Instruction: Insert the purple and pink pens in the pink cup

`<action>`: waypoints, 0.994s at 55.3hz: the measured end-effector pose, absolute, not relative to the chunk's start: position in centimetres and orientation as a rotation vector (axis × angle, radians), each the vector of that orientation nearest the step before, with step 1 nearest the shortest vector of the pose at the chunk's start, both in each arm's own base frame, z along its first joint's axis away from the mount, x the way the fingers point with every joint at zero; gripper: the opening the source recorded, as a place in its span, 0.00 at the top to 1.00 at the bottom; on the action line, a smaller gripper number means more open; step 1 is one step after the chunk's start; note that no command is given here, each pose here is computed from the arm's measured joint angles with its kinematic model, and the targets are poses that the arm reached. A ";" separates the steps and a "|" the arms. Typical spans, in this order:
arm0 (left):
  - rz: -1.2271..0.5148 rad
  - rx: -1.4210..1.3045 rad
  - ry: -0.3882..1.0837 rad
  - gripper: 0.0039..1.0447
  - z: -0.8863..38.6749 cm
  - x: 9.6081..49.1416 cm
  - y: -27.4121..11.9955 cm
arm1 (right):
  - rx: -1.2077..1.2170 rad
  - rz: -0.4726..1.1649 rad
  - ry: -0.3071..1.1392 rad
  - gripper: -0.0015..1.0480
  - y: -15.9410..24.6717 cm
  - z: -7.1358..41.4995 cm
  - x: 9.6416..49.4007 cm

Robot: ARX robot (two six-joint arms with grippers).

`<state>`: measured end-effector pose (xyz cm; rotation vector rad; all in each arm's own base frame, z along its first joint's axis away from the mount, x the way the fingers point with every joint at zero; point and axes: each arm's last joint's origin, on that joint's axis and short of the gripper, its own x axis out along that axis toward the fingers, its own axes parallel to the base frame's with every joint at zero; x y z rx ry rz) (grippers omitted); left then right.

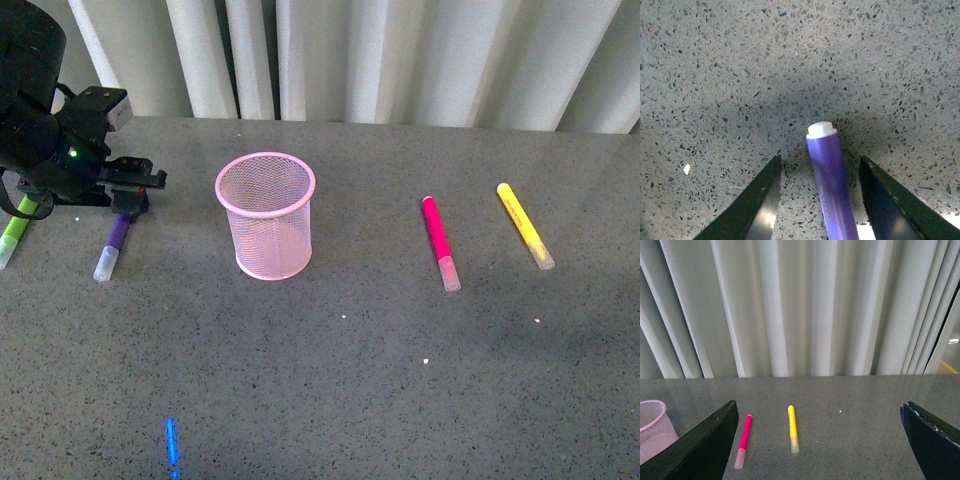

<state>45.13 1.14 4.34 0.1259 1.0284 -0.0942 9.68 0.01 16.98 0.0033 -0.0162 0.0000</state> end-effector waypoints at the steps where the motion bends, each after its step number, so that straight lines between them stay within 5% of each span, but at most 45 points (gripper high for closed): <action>1: -0.085 0.110 1.037 0.58 4.4 45.1 1.2 | 0.003 0.000 -0.016 0.07 0.0 17.0 9.7; 10: -0.052 0.047 1.042 0.86 4.4 45.1 1.9 | 0.003 0.000 -0.016 0.07 0.0 17.0 9.7; 32: -0.111 0.017 0.911 0.88 6.1 42.2 1.9 | 0.003 0.000 -0.016 0.07 0.0 17.0 9.7; 55: -0.254 -0.274 0.218 0.88 17.6 36.8 -3.3 | 0.003 0.000 -0.016 0.07 0.0 17.0 9.7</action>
